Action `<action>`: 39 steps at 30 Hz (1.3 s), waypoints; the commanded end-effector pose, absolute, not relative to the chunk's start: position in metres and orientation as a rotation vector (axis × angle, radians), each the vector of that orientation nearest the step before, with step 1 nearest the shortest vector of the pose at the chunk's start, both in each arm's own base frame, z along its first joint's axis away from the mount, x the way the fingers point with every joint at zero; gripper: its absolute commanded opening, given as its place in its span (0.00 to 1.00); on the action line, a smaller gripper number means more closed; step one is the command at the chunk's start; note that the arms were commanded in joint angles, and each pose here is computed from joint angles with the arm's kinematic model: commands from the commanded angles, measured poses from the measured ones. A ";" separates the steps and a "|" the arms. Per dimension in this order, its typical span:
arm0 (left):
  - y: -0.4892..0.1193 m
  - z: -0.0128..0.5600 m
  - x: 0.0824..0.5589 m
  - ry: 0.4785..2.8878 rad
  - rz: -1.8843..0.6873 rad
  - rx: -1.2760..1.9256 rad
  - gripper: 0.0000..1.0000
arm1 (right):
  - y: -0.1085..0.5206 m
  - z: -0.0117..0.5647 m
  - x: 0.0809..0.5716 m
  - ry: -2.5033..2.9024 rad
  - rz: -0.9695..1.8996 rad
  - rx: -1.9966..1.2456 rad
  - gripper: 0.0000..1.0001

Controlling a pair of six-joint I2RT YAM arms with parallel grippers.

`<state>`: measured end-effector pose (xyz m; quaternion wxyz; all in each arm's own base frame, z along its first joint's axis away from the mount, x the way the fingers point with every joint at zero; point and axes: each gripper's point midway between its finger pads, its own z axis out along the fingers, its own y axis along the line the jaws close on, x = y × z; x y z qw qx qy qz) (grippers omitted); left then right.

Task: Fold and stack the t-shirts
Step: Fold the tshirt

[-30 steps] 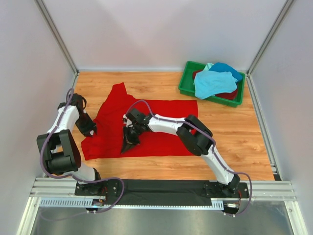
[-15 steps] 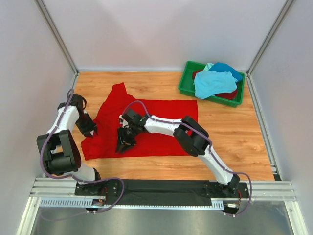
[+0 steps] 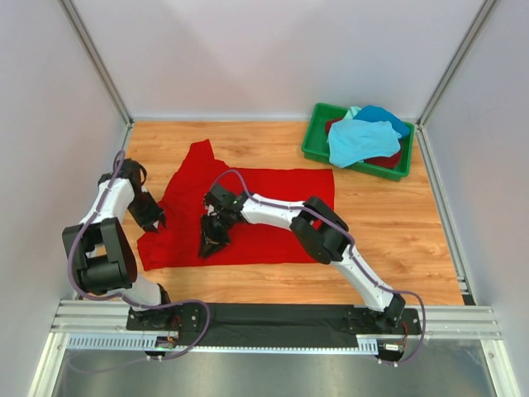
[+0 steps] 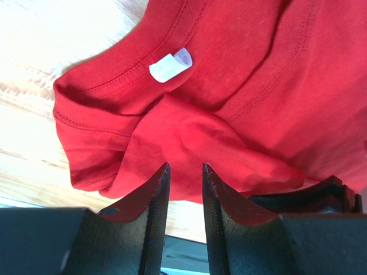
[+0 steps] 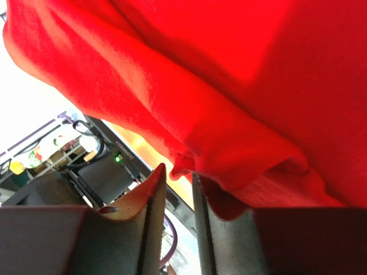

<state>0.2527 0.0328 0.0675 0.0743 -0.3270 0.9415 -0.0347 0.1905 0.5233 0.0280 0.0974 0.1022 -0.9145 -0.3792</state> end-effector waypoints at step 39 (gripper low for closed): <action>0.022 0.033 0.192 2.757 -0.247 -1.532 0.02 | 0.544 0.063 0.243 -2.753 -1.351 0.582 0.09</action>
